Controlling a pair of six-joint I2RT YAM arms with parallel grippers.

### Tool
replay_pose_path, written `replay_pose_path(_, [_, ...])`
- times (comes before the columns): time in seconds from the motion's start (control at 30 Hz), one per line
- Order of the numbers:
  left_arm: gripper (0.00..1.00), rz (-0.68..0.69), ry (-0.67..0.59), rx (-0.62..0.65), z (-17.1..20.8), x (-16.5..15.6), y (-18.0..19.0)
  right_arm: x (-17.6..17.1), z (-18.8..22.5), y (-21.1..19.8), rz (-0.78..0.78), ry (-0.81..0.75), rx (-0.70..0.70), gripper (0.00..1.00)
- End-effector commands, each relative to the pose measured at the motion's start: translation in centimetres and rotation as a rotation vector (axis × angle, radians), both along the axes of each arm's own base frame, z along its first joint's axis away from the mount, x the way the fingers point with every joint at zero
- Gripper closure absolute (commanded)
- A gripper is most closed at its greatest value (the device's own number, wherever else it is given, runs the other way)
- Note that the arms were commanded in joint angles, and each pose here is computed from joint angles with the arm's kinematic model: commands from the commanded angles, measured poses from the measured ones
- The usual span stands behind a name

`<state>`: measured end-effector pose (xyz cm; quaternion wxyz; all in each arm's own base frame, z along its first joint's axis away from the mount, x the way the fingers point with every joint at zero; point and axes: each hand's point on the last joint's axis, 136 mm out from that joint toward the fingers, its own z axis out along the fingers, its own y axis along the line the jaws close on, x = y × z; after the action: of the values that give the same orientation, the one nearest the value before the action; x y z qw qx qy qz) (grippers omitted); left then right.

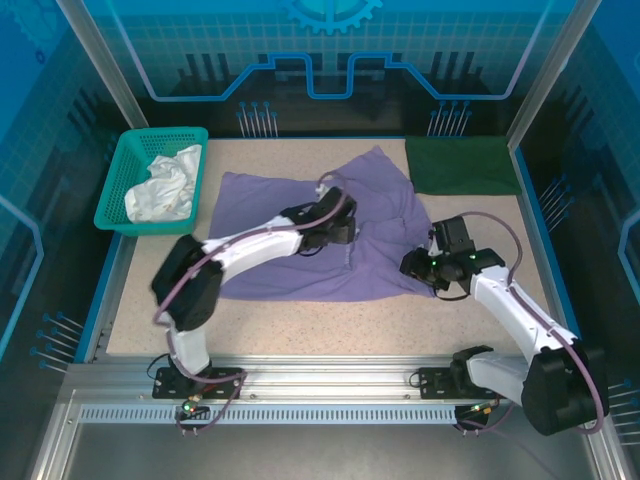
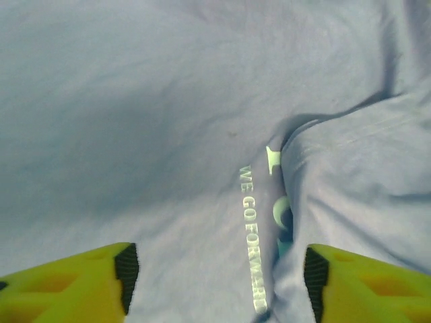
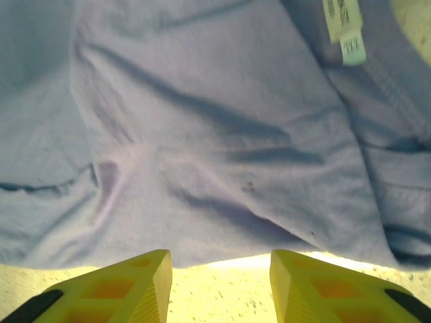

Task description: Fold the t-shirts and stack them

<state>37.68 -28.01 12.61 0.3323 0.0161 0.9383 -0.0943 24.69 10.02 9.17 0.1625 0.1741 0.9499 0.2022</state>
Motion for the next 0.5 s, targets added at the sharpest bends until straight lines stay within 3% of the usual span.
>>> replay_pose_path(0.0, [0.42,0.099,0.065,-0.082,-1.0,-4.3,3.3,-1.7,-2.1,0.0,0.037,0.116,-0.032,0.60])
replay_pose_path(0.17, [0.51,0.317,0.188,-0.070,-6.1,-9.0,11.5,-0.2,-3.7,0.2,0.066,0.162,-0.066,0.67])
replay_pose_path(0.37, [0.54,0.678,0.320,0.010,-11.7,-13.4,22.1,-1.3,-7.2,-3.4,-0.056,0.314,-0.114,0.71])
replay_pose_path(0.47, [0.51,0.741,0.301,0.018,-11.3,-14.1,23.6,-2.0,-8.0,-5.0,-0.137,0.347,-0.131,0.65])
